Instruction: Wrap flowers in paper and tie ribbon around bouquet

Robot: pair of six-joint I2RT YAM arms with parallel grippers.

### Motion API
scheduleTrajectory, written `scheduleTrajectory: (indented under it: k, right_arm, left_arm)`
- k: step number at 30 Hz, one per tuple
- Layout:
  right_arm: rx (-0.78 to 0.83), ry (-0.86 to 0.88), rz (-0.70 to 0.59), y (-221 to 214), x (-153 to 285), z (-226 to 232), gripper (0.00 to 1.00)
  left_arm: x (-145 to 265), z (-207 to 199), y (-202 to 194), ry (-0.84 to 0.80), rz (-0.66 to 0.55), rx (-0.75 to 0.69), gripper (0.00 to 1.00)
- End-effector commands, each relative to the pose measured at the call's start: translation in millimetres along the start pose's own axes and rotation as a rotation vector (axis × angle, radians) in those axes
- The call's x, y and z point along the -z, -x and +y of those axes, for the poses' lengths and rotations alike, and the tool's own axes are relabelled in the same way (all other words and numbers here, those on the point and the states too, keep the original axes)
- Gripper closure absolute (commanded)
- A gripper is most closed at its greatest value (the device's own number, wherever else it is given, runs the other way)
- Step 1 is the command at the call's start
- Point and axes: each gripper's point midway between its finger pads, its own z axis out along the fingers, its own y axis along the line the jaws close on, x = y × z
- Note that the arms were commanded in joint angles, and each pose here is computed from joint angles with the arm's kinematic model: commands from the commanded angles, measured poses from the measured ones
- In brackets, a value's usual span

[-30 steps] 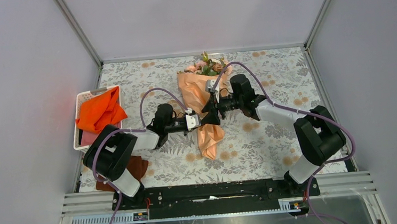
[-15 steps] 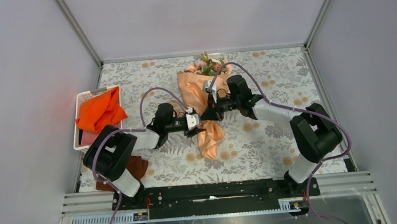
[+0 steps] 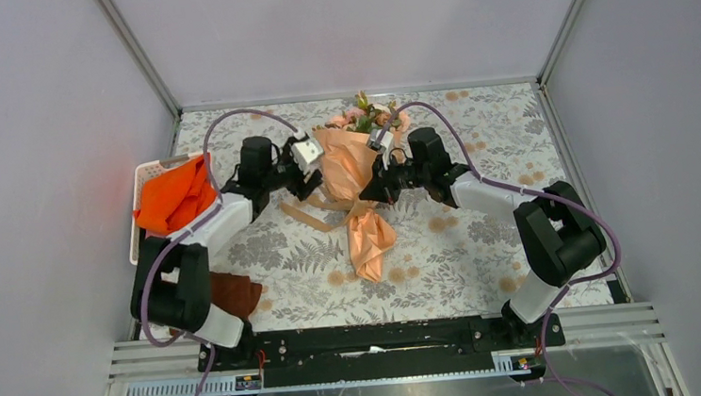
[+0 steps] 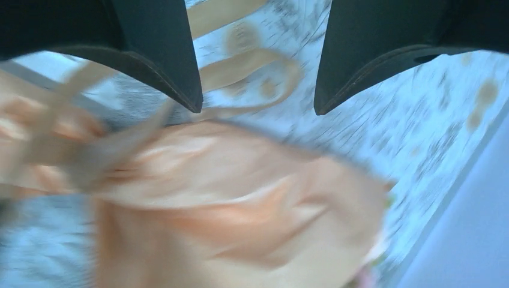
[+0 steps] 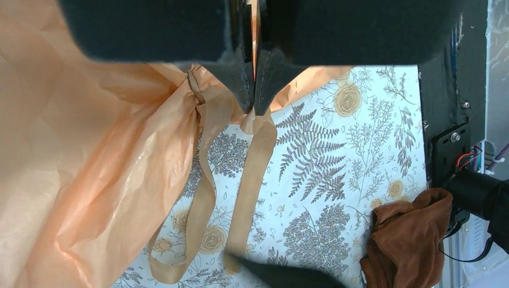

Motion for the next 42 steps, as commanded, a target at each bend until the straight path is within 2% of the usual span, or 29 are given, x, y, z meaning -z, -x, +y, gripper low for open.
scheduleTrajectory:
  k: [1,3,6,9,11,16,18,22,23,25,26,28,33,36,38,42]
  right_arm:
    - [0.044,-0.007,-0.075,27.9,3.5,3.1,1.0]
    - [0.042,-0.002,-0.075,27.9,2.4,3.1,1.0]
    - [0.043,-0.002,-0.067,25.7,1.5,2.0,1.0]
    - [0.045,0.001,-0.054,22.1,-0.2,0.3,1.0]
    - [0.041,0.01,-0.05,20.9,-1.8,0.4,1.0]
    - [0.033,0.023,-0.037,16.8,-2.6,1.8,1.0]
    - [0.035,0.019,-0.036,16.3,-1.7,1.8,1.0]
    - [0.033,0.023,-0.037,18.9,-1.3,2.9,1.0]
    - [0.03,0.023,-0.039,19.6,-1.1,3.3,1.0]
    - [0.022,0.012,-0.041,20.3,-0.9,2.1,1.0]
    - [0.016,0.006,-0.043,21.1,-0.6,1.6,1.0]
    - [-0.002,-0.013,-0.04,21.9,-0.8,-1.4,1.0]
    - [-0.045,-0.049,-0.053,26.9,-2.8,-8.2,1.0]
    - [-0.103,-0.071,-0.07,31.4,-3.7,-10.3,1.0]
    - [-0.132,-0.082,-0.079,34.6,-3.8,-11.6,1.0]
    - [-0.159,-0.081,-0.112,44.8,-2.5,-9.6,1.0]
  left_arm:
    - [17.6,57.0,-74.9,0.341,0.348,0.362,0.33]
    - [23.4,70.1,-94.3,0.444,0.471,0.471,0.35]
    - [23.2,67.9,-104.0,0.414,0.578,0.512,0.23]
    - [21.7,60.3,-132.5,0.361,0.751,0.617,0.23]
    - [14.7,66.6,-133.6,0.348,0.773,0.645,0.28]
    - [0.2,59.0,-135.2,0.279,0.742,0.645,0.3]
    - [-1.4,56.4,-142.8,0.277,0.753,0.639,0.35]
    - [-8.7,44.4,-149.8,0.236,0.756,0.691,0.58]
    - [-9.5,39.1,-148.3,0.212,0.75,0.702,0.69]
    - [-7.4,28.9,-142.9,0.163,0.735,0.7,0.97]
    - [-4.3,23.4,-138.5,0.135,0.726,0.695,1.0]
    - [1.3,9.5,-119.1,0.041,0.673,0.673,1.0]
    - [28.8,-45.6,-26.8,-0.32,0.381,0.538,1.0]
    - [49.5,-95.6,-1.8,-0.487,0.311,0.39,1.0]
    - [53.9,-122.0,15.7,-0.553,0.262,0.256,1.0]
    - [40.3,-155.8,54.8,-0.622,0.128,0.109,1.0]
